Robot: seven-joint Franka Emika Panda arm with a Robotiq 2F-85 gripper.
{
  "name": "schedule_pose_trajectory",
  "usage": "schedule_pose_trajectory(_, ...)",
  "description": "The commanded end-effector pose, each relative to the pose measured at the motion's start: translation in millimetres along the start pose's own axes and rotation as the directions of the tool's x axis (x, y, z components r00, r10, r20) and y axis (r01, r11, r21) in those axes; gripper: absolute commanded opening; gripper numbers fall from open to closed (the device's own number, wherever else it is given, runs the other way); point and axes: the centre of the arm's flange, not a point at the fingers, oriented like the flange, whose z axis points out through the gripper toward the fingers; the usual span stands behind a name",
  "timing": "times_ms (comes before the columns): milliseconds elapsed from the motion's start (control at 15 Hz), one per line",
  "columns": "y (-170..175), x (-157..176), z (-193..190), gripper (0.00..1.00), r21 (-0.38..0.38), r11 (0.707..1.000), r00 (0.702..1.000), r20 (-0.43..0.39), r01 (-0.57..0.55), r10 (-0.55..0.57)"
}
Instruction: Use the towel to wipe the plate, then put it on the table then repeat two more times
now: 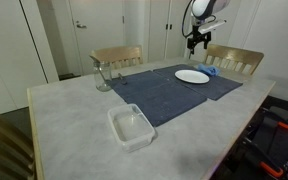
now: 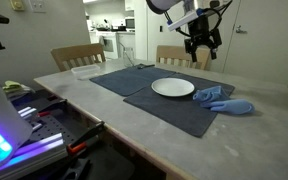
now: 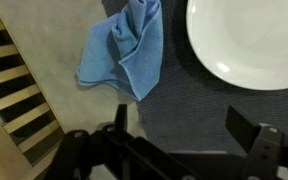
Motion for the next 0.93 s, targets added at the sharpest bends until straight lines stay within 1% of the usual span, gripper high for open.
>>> schedule_pose_trajectory(0, 13.9, 36.7, 21.5, 1.00, 0.002, 1.000, 1.000, 0.014, -0.028, 0.028)
schedule_pose_trajectory(200, 30.9, 52.3, 39.9, 1.00, 0.021, 0.997, 0.996, 0.051, -0.079, 0.078)
schedule_pose_trajectory(400, 53.8, 59.0, 56.5, 1.00, 0.041, 0.990, 0.984, 0.124, -0.135, 0.129)
schedule_pose_trajectory(600, 76.6, 60.5, 69.3, 1.00, 0.047, 0.981, 0.966, 0.193, -0.186, 0.174)
schedule_pose_trajectory(867, 105.3, 55.1, 87.4, 1.00, 0.060, 0.967, 0.933, 0.284, -0.247, 0.221)
